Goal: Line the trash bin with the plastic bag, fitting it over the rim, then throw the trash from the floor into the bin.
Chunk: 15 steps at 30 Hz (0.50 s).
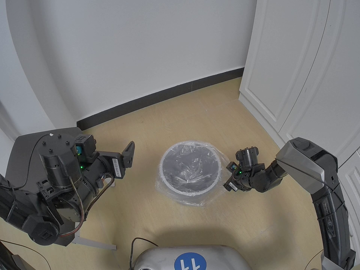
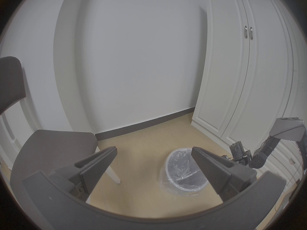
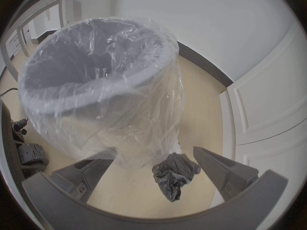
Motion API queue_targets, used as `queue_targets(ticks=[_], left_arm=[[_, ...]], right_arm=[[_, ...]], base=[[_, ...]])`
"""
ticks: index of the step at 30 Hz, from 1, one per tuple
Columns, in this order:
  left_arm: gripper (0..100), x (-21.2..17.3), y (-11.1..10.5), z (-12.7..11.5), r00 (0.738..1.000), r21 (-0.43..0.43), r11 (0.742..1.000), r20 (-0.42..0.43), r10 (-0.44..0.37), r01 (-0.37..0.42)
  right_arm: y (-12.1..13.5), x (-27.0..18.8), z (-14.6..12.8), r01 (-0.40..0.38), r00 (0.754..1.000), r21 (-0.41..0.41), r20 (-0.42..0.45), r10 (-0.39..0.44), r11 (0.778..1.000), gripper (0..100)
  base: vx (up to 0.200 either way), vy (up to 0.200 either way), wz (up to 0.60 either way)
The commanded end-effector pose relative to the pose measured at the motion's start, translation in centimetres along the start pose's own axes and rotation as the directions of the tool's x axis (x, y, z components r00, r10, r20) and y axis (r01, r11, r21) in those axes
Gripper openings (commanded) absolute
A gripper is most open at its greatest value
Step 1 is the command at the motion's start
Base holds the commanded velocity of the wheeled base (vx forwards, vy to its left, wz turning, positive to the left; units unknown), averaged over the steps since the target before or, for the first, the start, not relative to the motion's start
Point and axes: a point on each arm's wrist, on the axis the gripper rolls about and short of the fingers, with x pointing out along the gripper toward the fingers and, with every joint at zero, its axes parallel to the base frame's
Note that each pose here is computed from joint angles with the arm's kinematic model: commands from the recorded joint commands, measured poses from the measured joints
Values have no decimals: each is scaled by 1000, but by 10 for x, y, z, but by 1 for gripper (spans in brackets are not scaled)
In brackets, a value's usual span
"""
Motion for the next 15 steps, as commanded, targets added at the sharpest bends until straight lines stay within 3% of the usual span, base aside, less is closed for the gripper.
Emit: queue_targets(ticks=[1, 15], left_arm=[[100, 2, 1, -1, 1000, -1, 1000, -2, 8, -8], [100, 3, 3, 0, 1000, -1, 1000, 1, 13, -13]], right_arm=[[3, 14, 6, -8, 1000, -5, 7, 8, 1000, 100], [8, 28, 14, -19, 1000, -15, 11, 19, 1000, 100]], base=[[0, 0, 0], [0, 0, 0]])
